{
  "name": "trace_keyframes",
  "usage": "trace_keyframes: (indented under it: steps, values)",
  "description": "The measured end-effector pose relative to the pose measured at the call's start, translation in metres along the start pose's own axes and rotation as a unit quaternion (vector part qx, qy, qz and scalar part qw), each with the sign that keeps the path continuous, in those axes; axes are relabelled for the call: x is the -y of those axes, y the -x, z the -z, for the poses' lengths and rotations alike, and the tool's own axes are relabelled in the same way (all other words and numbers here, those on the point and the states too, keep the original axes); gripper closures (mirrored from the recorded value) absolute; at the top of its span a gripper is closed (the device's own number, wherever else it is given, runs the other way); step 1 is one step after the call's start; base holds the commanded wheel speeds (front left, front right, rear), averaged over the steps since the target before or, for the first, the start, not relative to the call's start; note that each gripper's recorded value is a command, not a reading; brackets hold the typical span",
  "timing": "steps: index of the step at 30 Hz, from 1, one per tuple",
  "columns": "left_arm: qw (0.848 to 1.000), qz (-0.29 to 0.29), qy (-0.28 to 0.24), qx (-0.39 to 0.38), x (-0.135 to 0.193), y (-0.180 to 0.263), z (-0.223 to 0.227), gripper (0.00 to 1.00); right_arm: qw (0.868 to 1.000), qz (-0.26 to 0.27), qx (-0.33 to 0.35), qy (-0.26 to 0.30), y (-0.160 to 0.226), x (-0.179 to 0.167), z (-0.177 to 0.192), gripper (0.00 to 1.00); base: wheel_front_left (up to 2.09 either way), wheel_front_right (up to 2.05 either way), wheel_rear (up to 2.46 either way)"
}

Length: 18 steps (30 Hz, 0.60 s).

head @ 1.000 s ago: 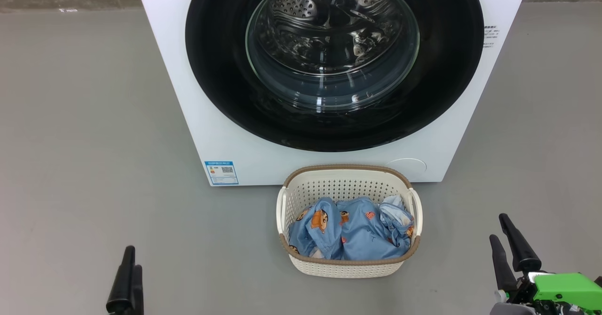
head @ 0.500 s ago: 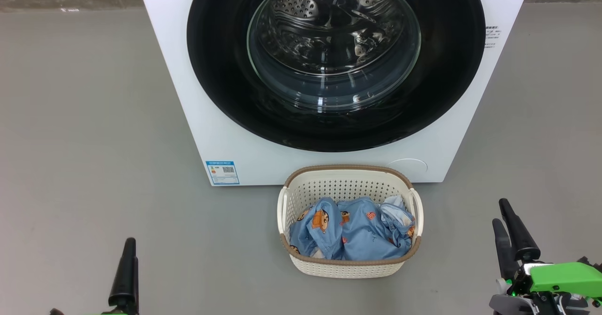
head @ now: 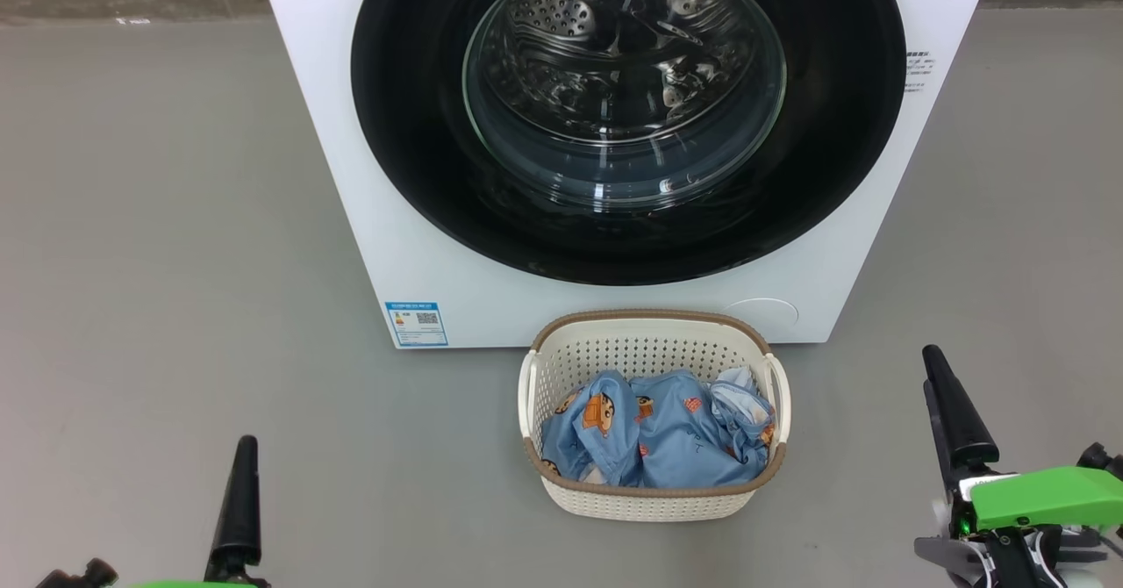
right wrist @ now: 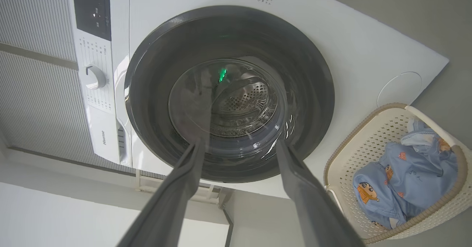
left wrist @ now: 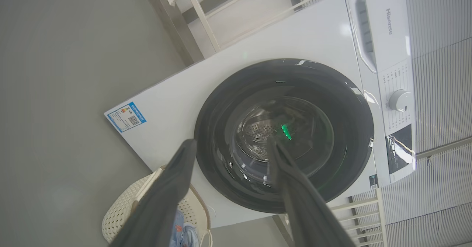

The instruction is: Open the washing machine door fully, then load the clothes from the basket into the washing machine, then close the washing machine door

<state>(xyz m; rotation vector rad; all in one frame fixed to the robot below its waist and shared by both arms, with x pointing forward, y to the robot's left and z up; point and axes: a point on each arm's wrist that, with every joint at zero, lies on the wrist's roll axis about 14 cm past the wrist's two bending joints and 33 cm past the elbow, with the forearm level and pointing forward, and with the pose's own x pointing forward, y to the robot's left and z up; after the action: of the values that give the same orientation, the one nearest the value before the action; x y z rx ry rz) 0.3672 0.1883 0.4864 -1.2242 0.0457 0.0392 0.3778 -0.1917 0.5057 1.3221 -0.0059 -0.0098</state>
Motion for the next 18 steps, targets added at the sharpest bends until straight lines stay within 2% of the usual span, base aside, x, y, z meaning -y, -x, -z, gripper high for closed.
trace_keyframes:
  steps: [10, 18]
  values:
    - [0.996, 0.014, -0.088, 0.0, 0.006, 0.0, -0.002, 0.0, 0.995, -0.019, -0.007, 0.093, -0.001, -0.009, 0.002, 0.0, 0.0, 0.0, 0.0]
    - [0.988, 0.023, -0.153, 0.005, 0.01, 0.001, -0.004, 0.0, 0.985, -0.035, -0.017, 0.17, 0.0, -0.015, 0.007, 0.0, 0.0, 0.0, 0.0]
